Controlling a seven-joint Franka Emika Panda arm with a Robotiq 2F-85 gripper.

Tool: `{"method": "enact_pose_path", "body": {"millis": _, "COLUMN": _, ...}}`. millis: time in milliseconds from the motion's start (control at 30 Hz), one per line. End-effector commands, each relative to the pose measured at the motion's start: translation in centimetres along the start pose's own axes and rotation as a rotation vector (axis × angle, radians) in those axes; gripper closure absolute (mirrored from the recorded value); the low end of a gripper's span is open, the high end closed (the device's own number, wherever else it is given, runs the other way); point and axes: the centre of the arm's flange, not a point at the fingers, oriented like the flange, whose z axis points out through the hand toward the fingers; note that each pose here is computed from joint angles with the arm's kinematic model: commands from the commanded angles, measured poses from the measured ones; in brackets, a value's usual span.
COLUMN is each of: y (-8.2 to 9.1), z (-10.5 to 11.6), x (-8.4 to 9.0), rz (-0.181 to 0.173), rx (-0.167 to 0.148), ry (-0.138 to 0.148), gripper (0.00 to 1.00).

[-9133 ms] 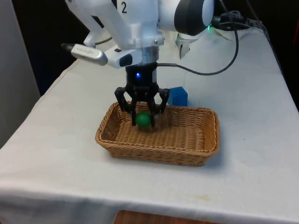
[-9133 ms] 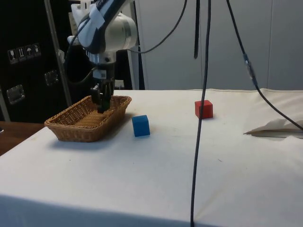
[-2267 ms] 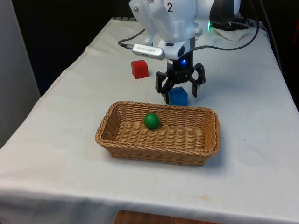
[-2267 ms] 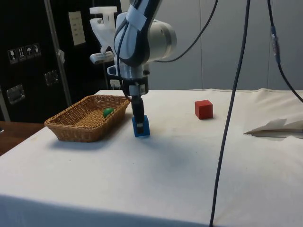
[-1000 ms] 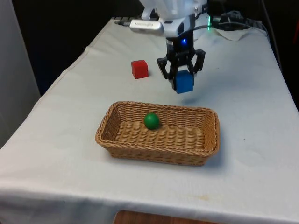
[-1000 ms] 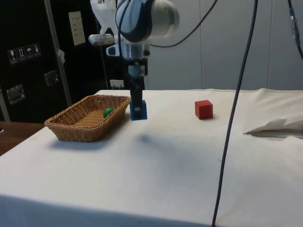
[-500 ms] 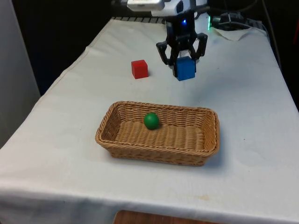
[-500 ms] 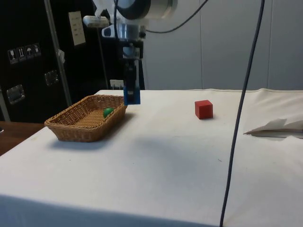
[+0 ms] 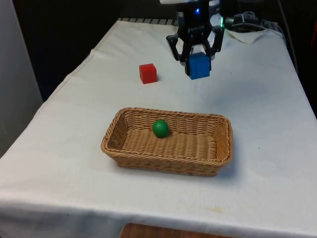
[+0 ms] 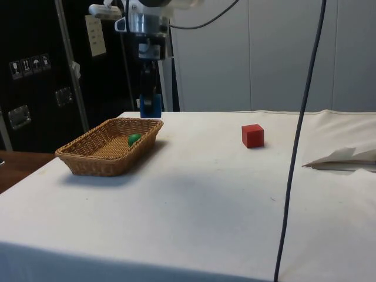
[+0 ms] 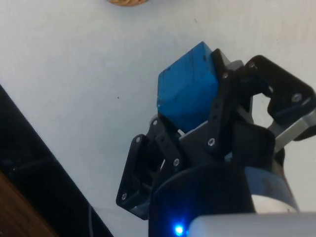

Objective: Place all non-red objects into the basket.

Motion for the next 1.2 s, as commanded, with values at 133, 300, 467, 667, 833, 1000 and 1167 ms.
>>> {"method": "enact_pose_path", "body": {"millis": 133, "y": 0.0, "z": 0.2, "x": 0.9, "rz": 0.022, "rx": -0.007, "ry": -0.001, "gripper": 0.98}}
{"method": "enact_pose_path", "body": {"millis": 300, "y": 0.0, "z": 0.5, "x": 1.5, "rz": 0.036, "rx": -0.013, "ry": 0.003, "gripper": 0.98}}
{"method": "enact_pose_path", "body": {"millis": 467, "y": 0.0, "z": 1.0, "x": 2.8, "rz": 0.063, "rx": -0.023, "ry": 0.004, "gripper": 0.98}}
{"method": "enact_pose_path", "body": {"millis": 667, "y": 0.0, "z": 1.4, "x": 3.8, "rz": 0.08, "rx": -0.032, "ry": 0.006, "gripper": 0.98}}
{"method": "enact_pose_path", "body": {"millis": 833, "y": 0.1, "z": 1.9, "x": 5.0, "rz": 0.101, "rx": -0.043, "ry": 0.009, "gripper": 0.98}}
{"method": "enact_pose_path", "body": {"millis": 1000, "y": 0.1, "z": 2.7, "x": 6.0, "rz": 0.115, "rx": -0.05, "ry": 0.011, "gripper": 0.98}}
{"method": "enact_pose_path", "body": {"millis": 1167, "y": 0.4, "z": 3.7, "x": 6.9, "rz": 0.132, "rx": -0.057, "ry": 0.01, "gripper": 0.98}}
